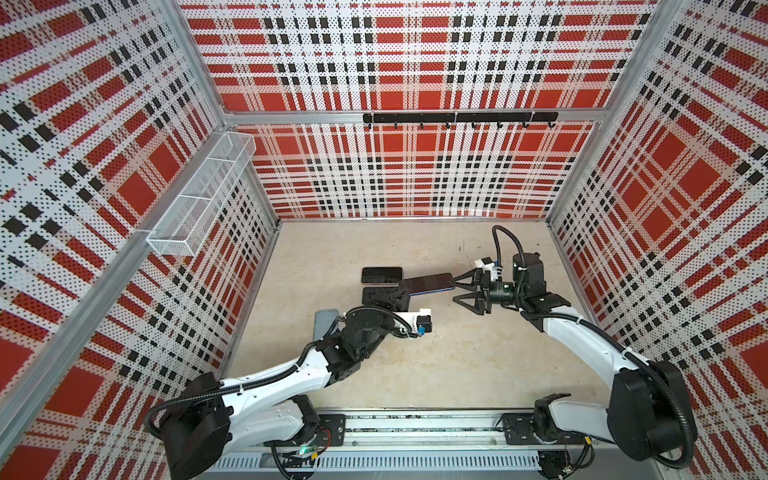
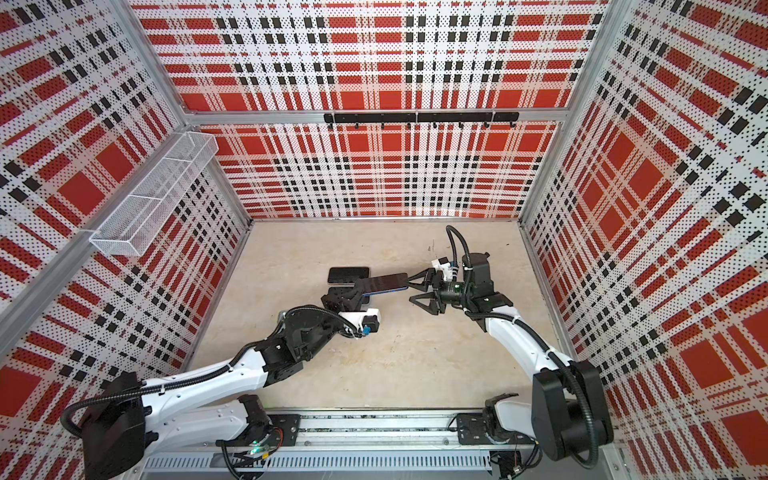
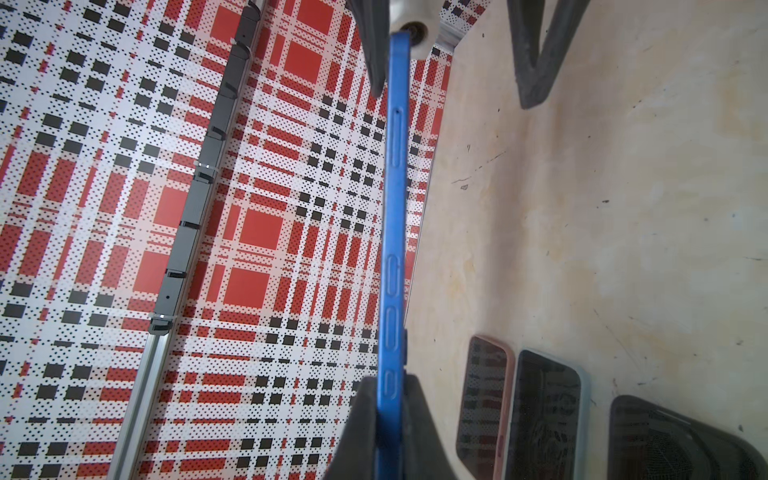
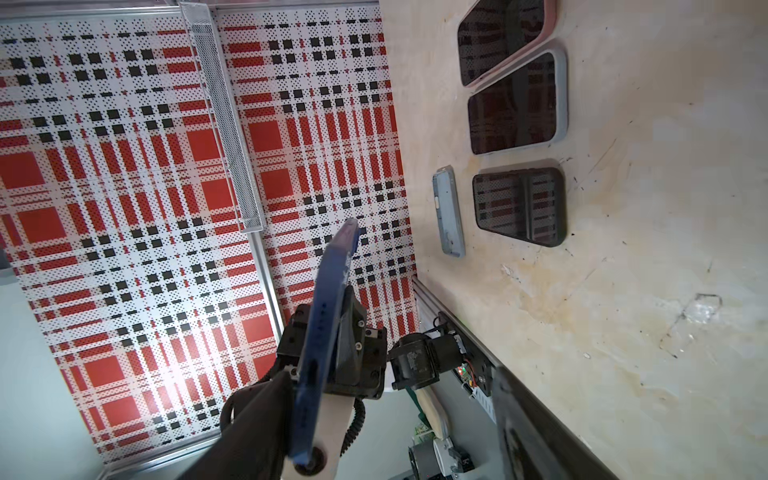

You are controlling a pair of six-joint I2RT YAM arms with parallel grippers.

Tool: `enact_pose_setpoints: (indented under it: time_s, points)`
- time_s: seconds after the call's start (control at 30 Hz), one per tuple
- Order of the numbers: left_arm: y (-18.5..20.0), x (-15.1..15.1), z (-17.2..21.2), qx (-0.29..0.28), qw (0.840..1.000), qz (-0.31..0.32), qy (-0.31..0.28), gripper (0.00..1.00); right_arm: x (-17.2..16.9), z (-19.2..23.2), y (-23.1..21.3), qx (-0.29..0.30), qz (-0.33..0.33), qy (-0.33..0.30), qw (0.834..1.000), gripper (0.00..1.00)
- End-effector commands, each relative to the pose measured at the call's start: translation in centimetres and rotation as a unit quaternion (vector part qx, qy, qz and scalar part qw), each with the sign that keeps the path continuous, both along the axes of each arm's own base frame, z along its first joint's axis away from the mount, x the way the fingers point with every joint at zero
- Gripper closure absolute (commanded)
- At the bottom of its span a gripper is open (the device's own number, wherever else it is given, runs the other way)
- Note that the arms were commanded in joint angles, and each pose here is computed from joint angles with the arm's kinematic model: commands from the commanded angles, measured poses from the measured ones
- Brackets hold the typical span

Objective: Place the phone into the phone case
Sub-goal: 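Regrasp the blue phone's long edge with right while left releases it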

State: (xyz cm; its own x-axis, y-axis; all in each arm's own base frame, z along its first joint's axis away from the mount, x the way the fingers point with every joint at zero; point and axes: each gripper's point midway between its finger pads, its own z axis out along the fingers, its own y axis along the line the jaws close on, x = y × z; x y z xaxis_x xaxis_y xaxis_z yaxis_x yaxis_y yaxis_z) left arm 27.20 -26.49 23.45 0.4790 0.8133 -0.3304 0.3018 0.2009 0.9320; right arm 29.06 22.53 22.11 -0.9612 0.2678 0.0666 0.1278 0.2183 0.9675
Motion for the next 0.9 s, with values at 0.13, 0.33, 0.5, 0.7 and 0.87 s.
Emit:
enact_pose_setpoints:
  time_s: [0.13, 0.33, 0.5, 0.7, 0.87]
  points:
    - [-0.6, -0.3, 2.3, -0.009, 0.999, -0.007, -0.052, 1.00, 1.6, 2.9, 1.8, 0.054, 0.019, -0.033, 0.998, 0.33]
    - [-0.7, -0.5, 2.5, -0.014, 0.998, -0.013, -0.056, 1.00, 1.2, 2.6, 4.0, 0.067, 0.052, -0.022, 0.996, 0.57]
    - [-0.7, -0.6, 2.6, -0.021, 0.998, -0.014, -0.056, 1.00, 1.0, 2.5, 4.4, 0.079, 0.057, -0.019, 0.995, 0.74]
    - [-0.4, -0.3, 2.8, -0.023, 0.998, -0.004, -0.064, 1.00, 0.7, 2.9, 4.4, 0.086, 0.061, -0.022, 0.994, 0.88]
    - [-0.3, -0.2, 2.8, -0.025, 0.998, -0.001, -0.062, 0.83, 0.6, 3.4, 4.4, 0.091, 0.064, -0.029, 0.993, 1.00]
